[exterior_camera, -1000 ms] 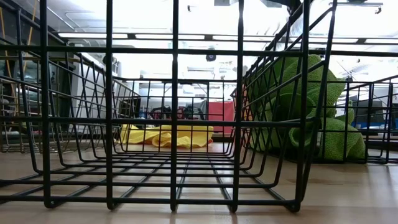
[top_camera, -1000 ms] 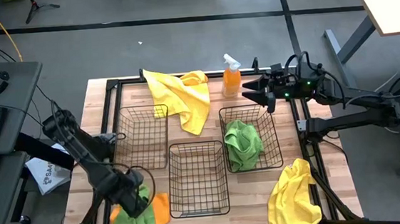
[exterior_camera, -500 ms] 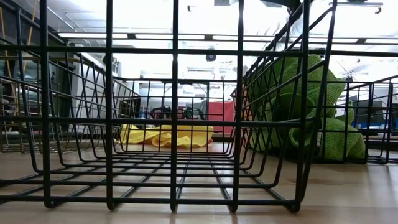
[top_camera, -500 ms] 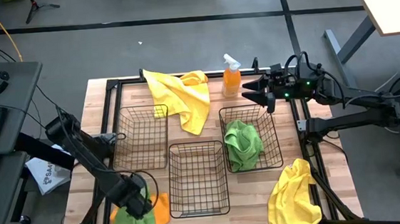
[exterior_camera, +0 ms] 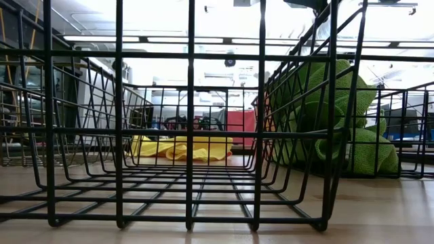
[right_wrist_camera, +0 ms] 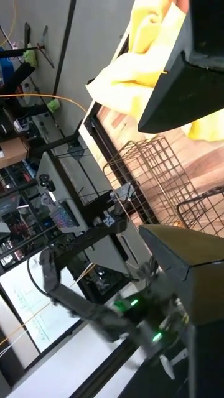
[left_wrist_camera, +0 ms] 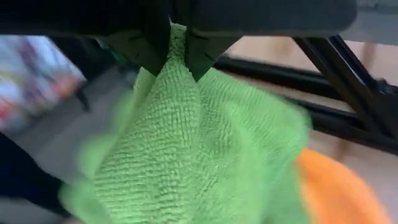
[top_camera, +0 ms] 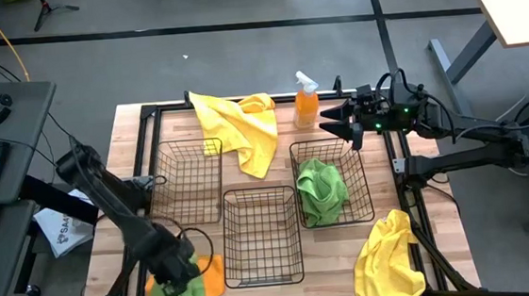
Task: Sort microfiber towel by color & place in baskets
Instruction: Put the green microfiber cloth into the right basket
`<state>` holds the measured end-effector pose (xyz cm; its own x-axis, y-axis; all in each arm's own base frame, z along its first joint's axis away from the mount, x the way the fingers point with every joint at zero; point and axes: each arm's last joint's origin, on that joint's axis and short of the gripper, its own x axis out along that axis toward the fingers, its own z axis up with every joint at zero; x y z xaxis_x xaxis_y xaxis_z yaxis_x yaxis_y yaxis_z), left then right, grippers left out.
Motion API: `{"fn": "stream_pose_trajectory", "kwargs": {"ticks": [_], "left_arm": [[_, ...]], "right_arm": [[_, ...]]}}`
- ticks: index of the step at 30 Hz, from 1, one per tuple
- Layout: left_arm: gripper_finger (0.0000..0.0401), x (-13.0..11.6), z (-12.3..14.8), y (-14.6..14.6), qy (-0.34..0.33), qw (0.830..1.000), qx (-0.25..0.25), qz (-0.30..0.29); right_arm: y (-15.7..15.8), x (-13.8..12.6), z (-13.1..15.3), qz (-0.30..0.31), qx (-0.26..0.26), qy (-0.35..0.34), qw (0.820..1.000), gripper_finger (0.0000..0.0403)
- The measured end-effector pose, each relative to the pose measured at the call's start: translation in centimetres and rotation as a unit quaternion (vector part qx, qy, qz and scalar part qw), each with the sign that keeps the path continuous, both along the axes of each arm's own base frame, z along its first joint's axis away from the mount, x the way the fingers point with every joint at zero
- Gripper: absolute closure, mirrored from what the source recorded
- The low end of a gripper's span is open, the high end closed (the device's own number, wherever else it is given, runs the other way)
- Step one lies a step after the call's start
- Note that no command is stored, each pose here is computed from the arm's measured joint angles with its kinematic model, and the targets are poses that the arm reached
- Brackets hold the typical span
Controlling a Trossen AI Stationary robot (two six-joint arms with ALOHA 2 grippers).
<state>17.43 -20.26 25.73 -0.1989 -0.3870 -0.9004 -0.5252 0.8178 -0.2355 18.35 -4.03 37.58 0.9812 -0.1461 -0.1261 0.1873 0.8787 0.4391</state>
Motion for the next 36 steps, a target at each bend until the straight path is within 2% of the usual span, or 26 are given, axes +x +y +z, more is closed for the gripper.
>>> {"fn": "stream_pose_trajectory", "kwargs": {"ticks": [4,7,8,10,12,14,17,19,22,25,28,31,33,34,36], "left_arm": [[0.0397,-0.1,6.7,1.9,-0.092,0.990,-0.111,-0.008],[0.0396,-0.6,12.6,4.7,-0.218,0.961,-0.171,-0.007],[0.0397,-0.9,14.3,6.0,-0.266,0.949,-0.170,0.007],[0.0399,-1.2,17.1,8.6,-0.361,0.921,-0.135,0.056],[0.0400,-0.9,19.0,11.0,-0.442,0.887,-0.073,0.112],[0.0400,-0.1,19.9,12.9,-0.495,0.861,-0.008,0.119],[0.0400,2.9,19.6,14.8,-0.525,0.845,0.051,0.089],[0.0400,6.2,18.6,15.6,-0.540,0.836,0.080,0.051],[0.0400,11.7,16.5,16.7,-0.570,0.812,0.127,-0.009],[0.0401,16.7,15.5,18.2,-0.640,0.749,0.168,-0.032],[0.0401,20.6,14.6,19.9,-0.700,0.682,0.209,-0.039],[0.0401,23.1,13.6,21.5,-0.733,0.636,0.239,-0.035],[0.0401,24.1,12.8,22.3,-0.738,0.626,0.249,-0.030],[0.0401,24.6,12.3,22.6,-0.737,0.627,0.252,-0.028],[0.0401,25.8,10.5,23.1,-0.724,0.640,0.254,-0.029]], "right_arm": [[0.0,0.0,0.0,-0.004,-0.006,0.001,1.000,0.0153],[0.0,0.0,0.1,-0.004,-0.007,-0.006,1.000,0.0153],[0.0,0.0,0.3,-0.004,-0.006,-0.013,1.000,0.0153],[0.0,0.0,0.6,-0.005,-0.004,-0.031,1.000,0.0153],[0.0,-0.2,1.2,-0.005,-0.002,-0.058,0.998,0.0153],[0.1,-0.4,1.9,-0.004,-0.010,-0.094,0.996,0.0153],[0.2,-0.9,3.1,-0.004,-0.026,-0.150,0.988,0.0153],[0.3,-1.3,3.8,-0.006,-0.042,-0.182,0.982,0.0153],[0.4,-1.8,4.6,-0.011,-0.066,-0.217,0.974,0.0153],[0.5,-2.4,5.2,-0.013,-0.078,-0.238,0.968,0.0153],[0.7,-3.1,5.5,-0.013,-0.078,-0.252,0.964,0.0153],[0.8,-3.8,5.8,-0.013,-0.079,-0.261,0.962,0.0153],[0.9,-4.3,6.0,-0.013,-0.080,-0.268,0.960,0.0153],[1.0,-4.5,6.1,-0.013,-0.081,-0.271,0.959,0.0153],[1.1,-5.0,6.2,-0.013,-0.082,-0.278,0.957,0.0153]]}}
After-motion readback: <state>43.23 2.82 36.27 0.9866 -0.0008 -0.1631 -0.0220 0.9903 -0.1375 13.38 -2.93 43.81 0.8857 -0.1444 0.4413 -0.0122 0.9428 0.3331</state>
